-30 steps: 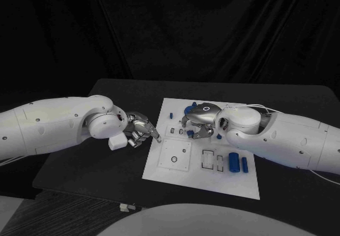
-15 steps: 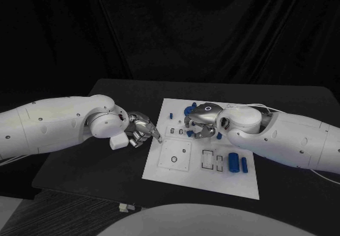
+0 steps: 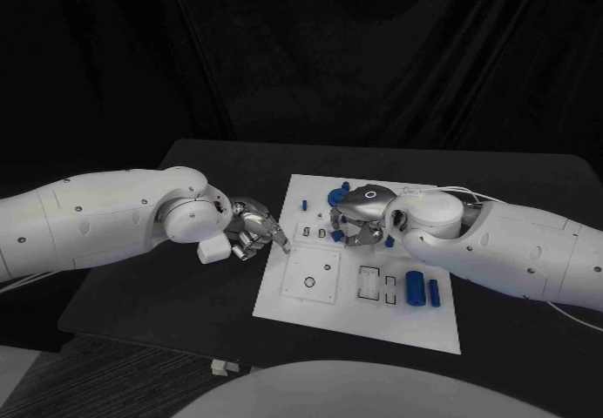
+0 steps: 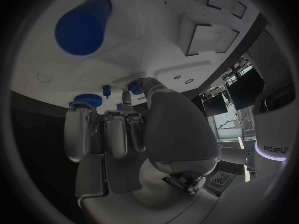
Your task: Assemble the parts on the task board
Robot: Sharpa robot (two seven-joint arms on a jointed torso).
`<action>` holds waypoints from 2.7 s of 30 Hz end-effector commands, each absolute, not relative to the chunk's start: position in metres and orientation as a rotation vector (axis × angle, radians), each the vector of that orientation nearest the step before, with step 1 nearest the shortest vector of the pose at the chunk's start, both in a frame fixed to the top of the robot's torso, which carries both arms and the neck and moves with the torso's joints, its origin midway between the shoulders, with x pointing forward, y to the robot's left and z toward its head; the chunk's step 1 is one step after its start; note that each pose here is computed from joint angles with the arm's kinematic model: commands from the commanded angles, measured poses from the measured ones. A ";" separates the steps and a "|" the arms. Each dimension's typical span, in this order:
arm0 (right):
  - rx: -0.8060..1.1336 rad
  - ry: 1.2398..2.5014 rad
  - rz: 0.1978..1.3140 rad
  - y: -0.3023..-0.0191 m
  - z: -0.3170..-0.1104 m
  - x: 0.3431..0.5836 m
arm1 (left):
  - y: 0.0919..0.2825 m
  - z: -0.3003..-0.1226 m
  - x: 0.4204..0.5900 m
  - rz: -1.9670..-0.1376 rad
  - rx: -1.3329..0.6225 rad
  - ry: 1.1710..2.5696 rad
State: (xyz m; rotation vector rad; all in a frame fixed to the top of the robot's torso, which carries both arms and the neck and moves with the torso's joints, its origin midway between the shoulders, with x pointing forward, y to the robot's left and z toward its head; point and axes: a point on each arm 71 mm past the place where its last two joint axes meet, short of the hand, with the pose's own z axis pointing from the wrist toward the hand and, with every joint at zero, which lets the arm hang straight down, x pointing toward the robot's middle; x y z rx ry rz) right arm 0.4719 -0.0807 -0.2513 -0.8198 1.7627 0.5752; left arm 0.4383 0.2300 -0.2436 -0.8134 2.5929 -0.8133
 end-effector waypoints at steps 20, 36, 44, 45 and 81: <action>-0.821 1.780 0.553 -0.082 -0.256 0.471 | 0.223 -0.243 0.442 -0.852 -0.791 2.602; -0.763 1.719 0.606 -0.084 -0.242 0.466 | 0.220 -0.243 0.446 -0.870 -0.784 2.591; -0.706 1.717 0.651 -0.081 -0.223 0.465 | 0.215 -0.244 0.449 -0.898 -0.760 2.595; -0.706 1.714 0.657 -0.080 -0.222 0.464 | 0.214 -0.244 0.449 -0.904 -0.756 2.596; -0.746 1.680 0.751 -0.051 -0.212 0.447 | 0.190 -0.237 0.457 -1.148 -0.658 2.510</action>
